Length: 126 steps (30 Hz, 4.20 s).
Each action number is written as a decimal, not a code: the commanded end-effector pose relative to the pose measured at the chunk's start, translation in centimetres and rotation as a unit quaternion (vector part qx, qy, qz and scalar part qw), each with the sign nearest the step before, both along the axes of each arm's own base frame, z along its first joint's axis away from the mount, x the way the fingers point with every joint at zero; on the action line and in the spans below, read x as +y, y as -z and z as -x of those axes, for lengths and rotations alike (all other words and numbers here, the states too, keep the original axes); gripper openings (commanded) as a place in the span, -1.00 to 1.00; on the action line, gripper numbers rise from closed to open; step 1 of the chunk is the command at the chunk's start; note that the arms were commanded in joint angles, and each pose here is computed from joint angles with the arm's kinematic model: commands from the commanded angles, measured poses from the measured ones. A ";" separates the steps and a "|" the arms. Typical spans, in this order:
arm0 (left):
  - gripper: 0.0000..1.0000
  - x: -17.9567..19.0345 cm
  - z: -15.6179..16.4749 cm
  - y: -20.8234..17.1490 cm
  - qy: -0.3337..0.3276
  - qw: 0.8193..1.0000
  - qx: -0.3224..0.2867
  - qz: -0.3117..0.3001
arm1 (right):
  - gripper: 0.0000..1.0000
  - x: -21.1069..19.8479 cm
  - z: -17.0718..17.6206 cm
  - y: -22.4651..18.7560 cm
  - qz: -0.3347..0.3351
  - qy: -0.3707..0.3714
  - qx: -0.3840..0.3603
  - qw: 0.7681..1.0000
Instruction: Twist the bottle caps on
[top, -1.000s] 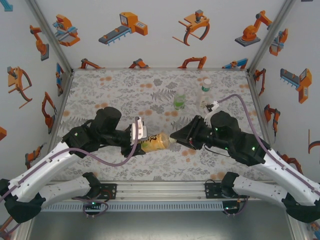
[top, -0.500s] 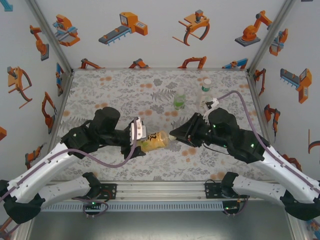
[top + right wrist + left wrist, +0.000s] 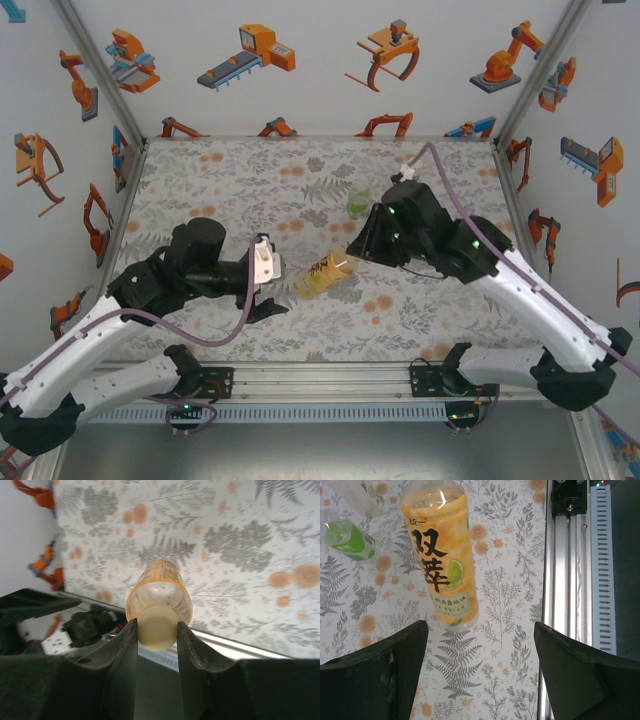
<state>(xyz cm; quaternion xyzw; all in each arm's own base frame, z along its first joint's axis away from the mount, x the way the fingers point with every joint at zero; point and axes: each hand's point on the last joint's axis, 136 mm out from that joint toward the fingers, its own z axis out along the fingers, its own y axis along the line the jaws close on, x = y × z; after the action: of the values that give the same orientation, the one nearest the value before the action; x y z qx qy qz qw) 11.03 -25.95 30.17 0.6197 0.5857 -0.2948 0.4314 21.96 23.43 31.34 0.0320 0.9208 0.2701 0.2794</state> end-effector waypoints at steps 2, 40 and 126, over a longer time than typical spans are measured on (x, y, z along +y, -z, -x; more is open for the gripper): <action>0.57 0.6 -0.2 0.0 -0.028 1.000 0.005 0.011 | -1.00 -0.1 -2.7 0.1 0.097 -0.049 -0.033 0.993; 0.56 5.5 -1.5 1.8 -0.203 0.974 0.068 0.075 | -1.00 9.7 -24.0 6.3 0.215 -0.148 -0.093 0.961; 0.95 25.0 -26.7 18.5 -0.673 0.728 -0.012 0.132 | 0.99 -26.1 -17.4 22.5 0.224 0.164 -0.273 0.921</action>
<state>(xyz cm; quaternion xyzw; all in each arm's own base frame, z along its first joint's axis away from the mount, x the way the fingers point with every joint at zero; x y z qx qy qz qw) 36.80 -0.20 9.65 -0.0014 0.8326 0.0333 0.5529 38.82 -3.65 7.76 0.0606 0.8536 -0.0211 0.5169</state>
